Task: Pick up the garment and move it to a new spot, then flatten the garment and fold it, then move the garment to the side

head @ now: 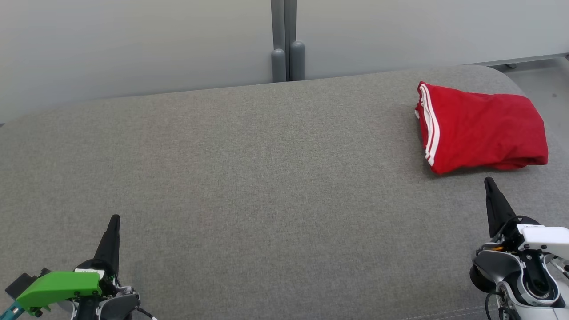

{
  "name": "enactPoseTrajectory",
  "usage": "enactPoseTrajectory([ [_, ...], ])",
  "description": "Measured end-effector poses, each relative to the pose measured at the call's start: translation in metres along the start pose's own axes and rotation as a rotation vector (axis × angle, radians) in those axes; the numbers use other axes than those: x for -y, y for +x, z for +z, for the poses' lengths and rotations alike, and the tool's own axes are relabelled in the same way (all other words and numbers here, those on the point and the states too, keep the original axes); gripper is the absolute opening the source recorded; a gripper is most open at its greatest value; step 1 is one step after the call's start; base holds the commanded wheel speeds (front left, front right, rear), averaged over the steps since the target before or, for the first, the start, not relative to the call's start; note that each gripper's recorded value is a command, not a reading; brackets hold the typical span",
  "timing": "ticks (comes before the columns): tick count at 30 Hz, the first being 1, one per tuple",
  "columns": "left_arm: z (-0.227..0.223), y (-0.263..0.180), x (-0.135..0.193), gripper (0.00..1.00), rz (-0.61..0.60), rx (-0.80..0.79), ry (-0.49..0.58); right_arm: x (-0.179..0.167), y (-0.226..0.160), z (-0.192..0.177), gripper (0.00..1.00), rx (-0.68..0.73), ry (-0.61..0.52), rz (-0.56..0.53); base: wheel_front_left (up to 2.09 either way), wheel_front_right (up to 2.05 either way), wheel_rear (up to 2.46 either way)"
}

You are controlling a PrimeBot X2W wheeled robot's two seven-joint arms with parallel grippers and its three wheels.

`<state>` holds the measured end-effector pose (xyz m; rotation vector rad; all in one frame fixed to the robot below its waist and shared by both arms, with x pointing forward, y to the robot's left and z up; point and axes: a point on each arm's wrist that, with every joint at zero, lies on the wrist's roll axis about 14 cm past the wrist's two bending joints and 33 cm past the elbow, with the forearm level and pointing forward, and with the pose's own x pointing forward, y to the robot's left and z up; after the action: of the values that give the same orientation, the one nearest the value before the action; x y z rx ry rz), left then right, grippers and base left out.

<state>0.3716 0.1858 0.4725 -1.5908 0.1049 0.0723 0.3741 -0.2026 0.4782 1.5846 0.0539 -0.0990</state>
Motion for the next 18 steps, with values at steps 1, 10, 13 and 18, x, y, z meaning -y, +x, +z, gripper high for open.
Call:
enactPoseTrajectory([
  [1, 0.0001, 0.0000, 0.0000, 0.00, 0.000, 0.000, 0.000, 0.0000, 0.0000, 0.0001, 0.00, 0.000, 0.000, 0.000, 0.00, 0.00, 0.00],
  [10, 0.0002, 0.0006, 0.0003, 0.00, 0.000, 0.001, 0.000, 0.0006, -0.0001, 0.0006, 0.00, 0.002, 0.000, -0.002, 0.00, 0.00, 0.00],
  [13, 0.0003, 0.0007, 0.0004, 0.00, -0.001, 0.001, 0.000, 0.0008, -0.0001, 0.0008, 0.00, 0.002, 0.001, -0.003, 0.00, 0.00, 0.00],
  [18, 0.0002, 0.0019, 0.0020, 0.00, -0.005, 0.000, 0.000, 0.0012, -0.0001, 0.0007, 0.00, 0.001, 0.001, -0.004, 0.00, 0.00, 0.00],
])
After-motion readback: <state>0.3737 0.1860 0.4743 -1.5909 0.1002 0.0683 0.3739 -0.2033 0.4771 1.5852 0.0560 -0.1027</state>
